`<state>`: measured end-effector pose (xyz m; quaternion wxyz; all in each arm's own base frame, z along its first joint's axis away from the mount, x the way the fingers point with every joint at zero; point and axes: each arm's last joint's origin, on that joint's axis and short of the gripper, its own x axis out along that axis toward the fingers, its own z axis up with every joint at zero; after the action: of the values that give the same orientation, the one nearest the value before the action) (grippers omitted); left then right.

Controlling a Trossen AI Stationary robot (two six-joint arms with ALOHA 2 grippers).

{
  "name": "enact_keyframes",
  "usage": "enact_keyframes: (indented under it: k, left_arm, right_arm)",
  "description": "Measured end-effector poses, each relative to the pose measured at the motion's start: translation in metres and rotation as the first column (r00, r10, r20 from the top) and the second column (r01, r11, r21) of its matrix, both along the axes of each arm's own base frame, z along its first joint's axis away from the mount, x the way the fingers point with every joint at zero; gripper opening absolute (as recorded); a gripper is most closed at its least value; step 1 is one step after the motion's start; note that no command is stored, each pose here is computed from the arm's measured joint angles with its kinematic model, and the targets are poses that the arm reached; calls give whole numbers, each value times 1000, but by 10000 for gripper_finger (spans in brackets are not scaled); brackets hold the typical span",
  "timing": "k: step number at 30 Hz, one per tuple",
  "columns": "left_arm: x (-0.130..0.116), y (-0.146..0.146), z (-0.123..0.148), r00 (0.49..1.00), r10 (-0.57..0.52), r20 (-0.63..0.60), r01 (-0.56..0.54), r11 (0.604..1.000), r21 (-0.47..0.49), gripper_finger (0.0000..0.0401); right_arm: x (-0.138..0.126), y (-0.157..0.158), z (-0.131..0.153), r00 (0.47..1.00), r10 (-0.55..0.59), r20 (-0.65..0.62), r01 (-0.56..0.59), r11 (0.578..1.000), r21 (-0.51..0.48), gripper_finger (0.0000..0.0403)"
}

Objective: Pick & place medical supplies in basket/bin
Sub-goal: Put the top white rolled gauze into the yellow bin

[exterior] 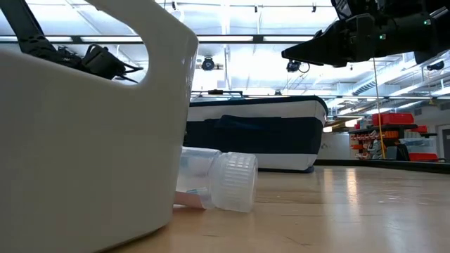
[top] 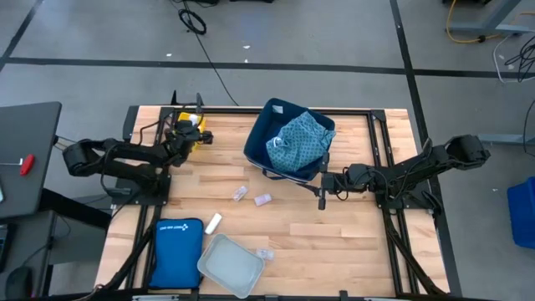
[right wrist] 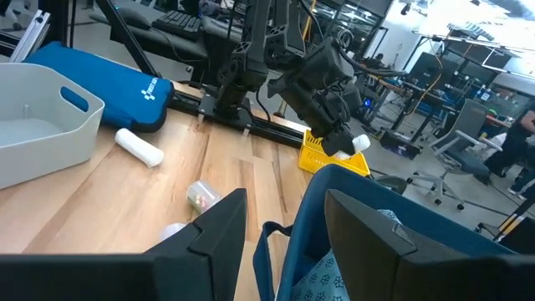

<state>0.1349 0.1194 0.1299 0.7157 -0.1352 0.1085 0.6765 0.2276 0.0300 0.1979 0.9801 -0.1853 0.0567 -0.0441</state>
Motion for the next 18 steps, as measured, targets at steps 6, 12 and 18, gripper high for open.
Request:
enact_keyframes:
  k: [6, 12, 18]
  left_arm:
    - [1, 0, 1, 999, -16, -29, 16, 1000, 11, 107]
    - [1, 0, 1, 999, -12, -33, 13, 1000, 13, 136]
    - [1, 0, 2, 999, -9, -37, 10, 1000, 19, 155]
  right_arm:
    - [0, 0, 0, 1000, -1, 0, 1, 1000, 0, 172]
    - [0, 0, 0, 1000, -1, 0, 1, 1000, 7, 172]
    - [0, 0, 0, 1000, -2, -1, 2, 1000, 7, 172]
